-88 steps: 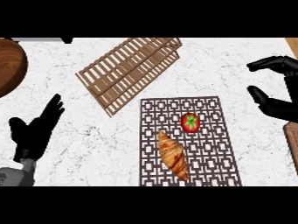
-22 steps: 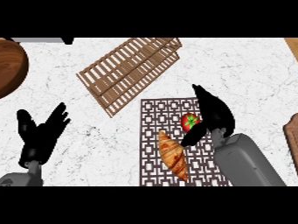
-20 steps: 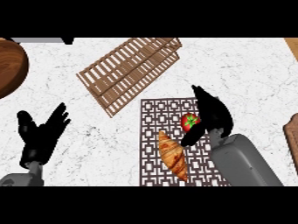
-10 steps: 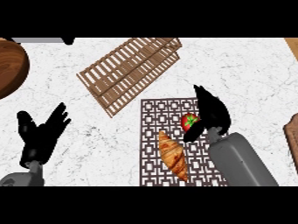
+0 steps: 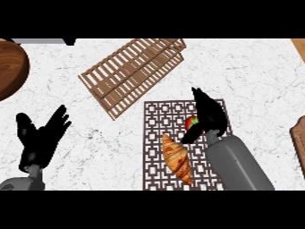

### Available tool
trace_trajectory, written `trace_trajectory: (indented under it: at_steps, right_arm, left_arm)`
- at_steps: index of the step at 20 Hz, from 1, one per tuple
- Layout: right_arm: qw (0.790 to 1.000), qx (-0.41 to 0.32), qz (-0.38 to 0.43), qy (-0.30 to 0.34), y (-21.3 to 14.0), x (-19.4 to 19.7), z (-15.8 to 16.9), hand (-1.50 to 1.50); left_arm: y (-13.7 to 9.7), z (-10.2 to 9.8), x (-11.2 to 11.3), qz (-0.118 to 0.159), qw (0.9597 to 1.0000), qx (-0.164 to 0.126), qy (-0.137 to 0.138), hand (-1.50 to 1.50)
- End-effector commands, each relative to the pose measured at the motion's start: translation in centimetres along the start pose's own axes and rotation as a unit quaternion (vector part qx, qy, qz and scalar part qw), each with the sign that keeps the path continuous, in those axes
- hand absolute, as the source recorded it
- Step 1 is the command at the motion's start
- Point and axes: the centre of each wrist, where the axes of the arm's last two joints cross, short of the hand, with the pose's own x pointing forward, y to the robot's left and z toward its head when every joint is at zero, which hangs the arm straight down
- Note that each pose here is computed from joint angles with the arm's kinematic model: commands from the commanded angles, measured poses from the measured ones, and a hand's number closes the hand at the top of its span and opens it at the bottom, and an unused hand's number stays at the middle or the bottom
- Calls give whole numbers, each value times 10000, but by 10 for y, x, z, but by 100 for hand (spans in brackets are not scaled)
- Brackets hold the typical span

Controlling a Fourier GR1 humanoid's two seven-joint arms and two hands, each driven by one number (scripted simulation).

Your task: Pick the tomato from the placemat and place it in the tiered shelf

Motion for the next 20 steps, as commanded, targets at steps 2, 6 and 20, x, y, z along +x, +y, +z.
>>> trace_trajectory:
  at_steps: [2,6,20]
  right_arm:
    - [9903,1091,794,-332,12,-20,-13,150]
    - [9918,855,573,-752,24,-19,-11,150]
    - [8560,2210,1652,-4372,47,78,59,150]
  left_arm:
    - [-13,4,-5,-21,9999,-65,131,0]
    - [-3,11,-13,-69,9998,36,191,0]
    - [-4,-2,-5,46,9998,-98,175,0]
